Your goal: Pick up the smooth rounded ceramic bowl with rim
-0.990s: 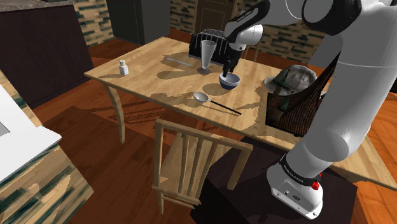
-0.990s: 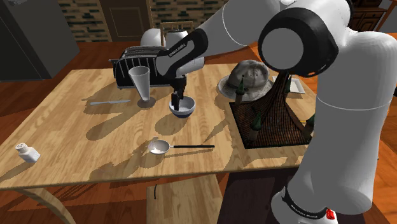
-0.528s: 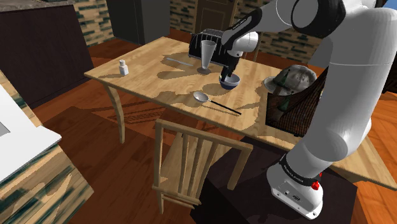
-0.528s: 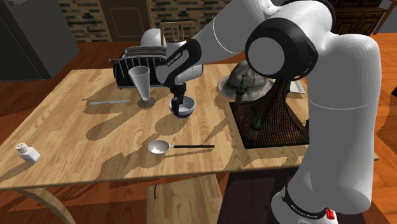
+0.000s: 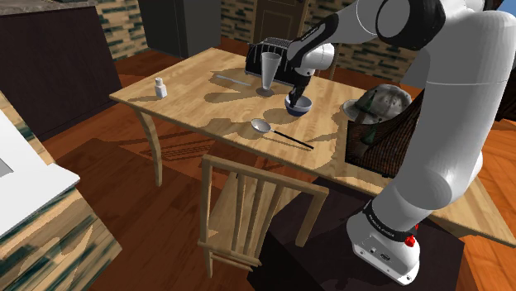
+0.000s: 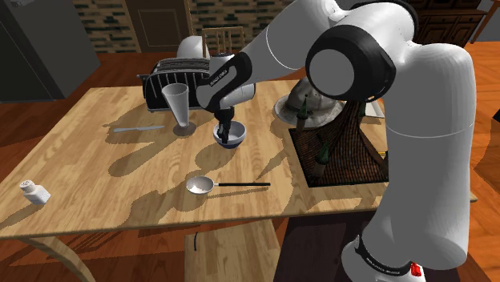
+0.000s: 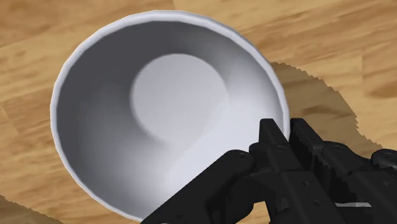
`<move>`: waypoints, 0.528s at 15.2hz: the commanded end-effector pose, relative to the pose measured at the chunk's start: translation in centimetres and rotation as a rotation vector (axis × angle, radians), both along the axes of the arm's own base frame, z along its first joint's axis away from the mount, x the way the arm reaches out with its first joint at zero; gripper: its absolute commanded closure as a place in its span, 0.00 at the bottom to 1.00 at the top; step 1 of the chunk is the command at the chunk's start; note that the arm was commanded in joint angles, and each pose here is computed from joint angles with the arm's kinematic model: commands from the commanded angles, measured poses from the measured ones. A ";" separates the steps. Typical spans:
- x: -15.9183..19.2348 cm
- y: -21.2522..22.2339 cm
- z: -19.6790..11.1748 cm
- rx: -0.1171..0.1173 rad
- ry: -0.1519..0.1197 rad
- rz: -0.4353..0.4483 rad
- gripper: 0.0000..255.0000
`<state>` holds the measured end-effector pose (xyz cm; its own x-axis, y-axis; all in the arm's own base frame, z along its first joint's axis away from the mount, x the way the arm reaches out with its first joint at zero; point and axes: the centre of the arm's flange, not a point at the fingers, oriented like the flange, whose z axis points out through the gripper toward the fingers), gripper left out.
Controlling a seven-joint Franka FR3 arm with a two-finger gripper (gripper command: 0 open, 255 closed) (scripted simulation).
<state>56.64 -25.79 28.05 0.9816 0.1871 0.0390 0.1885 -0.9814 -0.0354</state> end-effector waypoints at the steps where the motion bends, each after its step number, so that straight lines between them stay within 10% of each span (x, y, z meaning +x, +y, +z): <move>1: 0.0 0.0 0.0 0.000 0.000 0.000 1.00; 8: 0.0 0.1 2.1 0.000 0.000 0.000 1.00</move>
